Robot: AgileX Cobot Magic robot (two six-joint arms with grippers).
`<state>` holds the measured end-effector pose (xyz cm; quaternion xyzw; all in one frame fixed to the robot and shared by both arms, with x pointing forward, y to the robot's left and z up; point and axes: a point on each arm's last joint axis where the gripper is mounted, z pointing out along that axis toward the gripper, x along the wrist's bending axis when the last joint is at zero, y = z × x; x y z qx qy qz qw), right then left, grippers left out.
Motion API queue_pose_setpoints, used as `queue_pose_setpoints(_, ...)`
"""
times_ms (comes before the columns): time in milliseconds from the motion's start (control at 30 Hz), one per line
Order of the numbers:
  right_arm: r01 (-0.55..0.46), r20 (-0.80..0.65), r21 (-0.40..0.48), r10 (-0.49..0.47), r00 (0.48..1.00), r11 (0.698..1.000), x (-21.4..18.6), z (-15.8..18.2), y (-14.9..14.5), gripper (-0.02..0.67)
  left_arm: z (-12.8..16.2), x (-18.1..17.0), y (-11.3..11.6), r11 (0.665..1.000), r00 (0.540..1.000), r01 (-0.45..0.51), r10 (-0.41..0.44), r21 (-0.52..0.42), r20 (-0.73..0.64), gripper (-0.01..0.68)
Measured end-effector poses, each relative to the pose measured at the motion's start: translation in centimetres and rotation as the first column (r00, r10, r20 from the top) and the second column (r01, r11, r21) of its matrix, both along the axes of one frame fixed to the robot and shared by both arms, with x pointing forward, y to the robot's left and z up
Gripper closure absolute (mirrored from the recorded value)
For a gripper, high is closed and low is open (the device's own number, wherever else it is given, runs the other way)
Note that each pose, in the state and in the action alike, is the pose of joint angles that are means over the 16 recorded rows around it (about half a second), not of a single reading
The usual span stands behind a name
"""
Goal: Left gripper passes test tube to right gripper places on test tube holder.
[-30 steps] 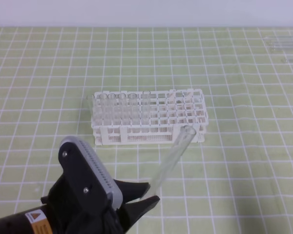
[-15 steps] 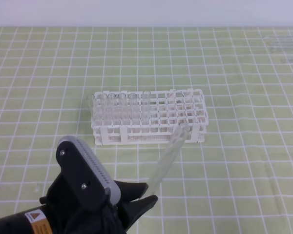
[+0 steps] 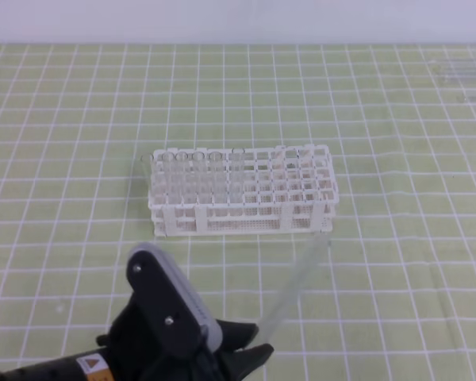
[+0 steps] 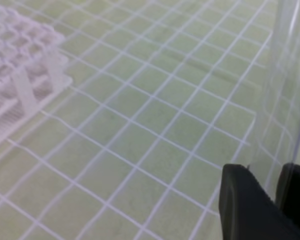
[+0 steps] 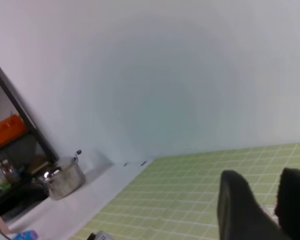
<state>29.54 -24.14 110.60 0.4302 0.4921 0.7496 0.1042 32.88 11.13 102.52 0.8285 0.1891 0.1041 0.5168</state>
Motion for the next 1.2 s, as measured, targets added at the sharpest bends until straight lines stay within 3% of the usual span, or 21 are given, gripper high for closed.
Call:
queue_pose_setpoints(533, -0.225, -0.073, -0.144, 0.217, 0.973, 0.964, 7.4, 0.9, 2.0, 0.607, -0.6, 2.6, -0.8, 0.985, 0.997, -0.033, 0.021, -0.167, -0.073, 0.662)
queue_pose_setpoints(933, -0.410, -0.037, -0.243, 0.414, 0.909, 0.879, 11.1, 1.7, 3.4, 0.607, -0.1, 3.4, -0.5, 0.974, 0.999, -0.033, 0.024, -0.225, -0.043, 0.662)
queue_pose_setpoints(1200, -0.476, -0.011, -0.299, 0.496, 0.868, 0.827, 11.7, 1.6, 3.8, 0.607, 0.0, 3.4, -0.5, 0.972, 0.999, -0.027, 0.018, -0.234, -0.039, 0.662)
